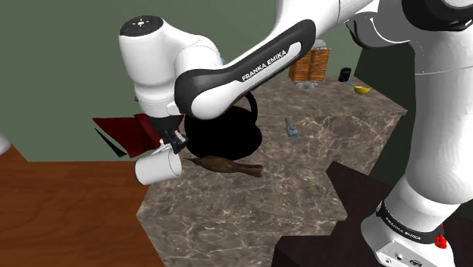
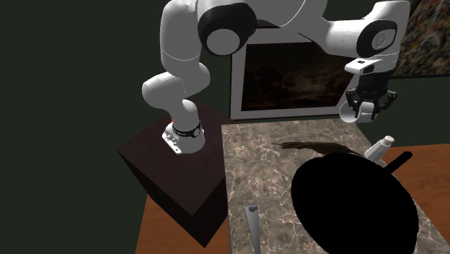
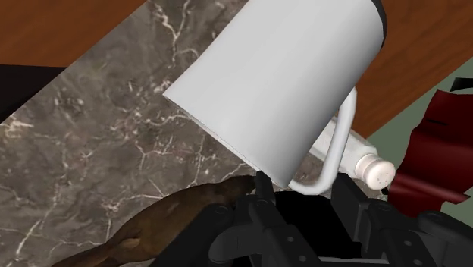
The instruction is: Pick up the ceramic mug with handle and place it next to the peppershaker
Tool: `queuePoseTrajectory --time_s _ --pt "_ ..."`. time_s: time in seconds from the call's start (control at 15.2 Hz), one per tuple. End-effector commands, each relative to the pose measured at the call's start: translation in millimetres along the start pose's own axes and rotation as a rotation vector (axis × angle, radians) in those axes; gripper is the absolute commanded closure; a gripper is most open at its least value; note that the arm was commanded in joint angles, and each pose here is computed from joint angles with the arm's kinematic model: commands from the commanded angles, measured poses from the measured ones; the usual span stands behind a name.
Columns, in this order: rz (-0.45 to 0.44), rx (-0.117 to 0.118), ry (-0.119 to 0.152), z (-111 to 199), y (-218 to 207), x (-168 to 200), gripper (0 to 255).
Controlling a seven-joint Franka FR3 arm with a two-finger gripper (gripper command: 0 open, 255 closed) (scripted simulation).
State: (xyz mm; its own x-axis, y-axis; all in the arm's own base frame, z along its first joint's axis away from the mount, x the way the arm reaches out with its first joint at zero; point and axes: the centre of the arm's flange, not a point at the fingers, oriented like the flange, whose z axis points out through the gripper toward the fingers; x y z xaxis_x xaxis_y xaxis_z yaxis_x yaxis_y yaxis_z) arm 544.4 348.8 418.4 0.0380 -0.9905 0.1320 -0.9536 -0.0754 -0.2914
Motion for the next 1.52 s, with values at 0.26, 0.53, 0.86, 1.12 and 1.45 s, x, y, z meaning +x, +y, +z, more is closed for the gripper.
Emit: queuePoseTrajectory --time_s 0.26,0.53,0.86,1.12,1.45 --pt "0.000 0.001 0.000 29 9 -4 255" --pt "0.000 0.001 0.000 49 15 -7 255" --pt "0.000 0.001 0.000 69 21 -9 255" --pt "0.000 0.001 0.000 69 21 -9 255" --pt "0.000 0.001 0.000 69 22 -10 0"
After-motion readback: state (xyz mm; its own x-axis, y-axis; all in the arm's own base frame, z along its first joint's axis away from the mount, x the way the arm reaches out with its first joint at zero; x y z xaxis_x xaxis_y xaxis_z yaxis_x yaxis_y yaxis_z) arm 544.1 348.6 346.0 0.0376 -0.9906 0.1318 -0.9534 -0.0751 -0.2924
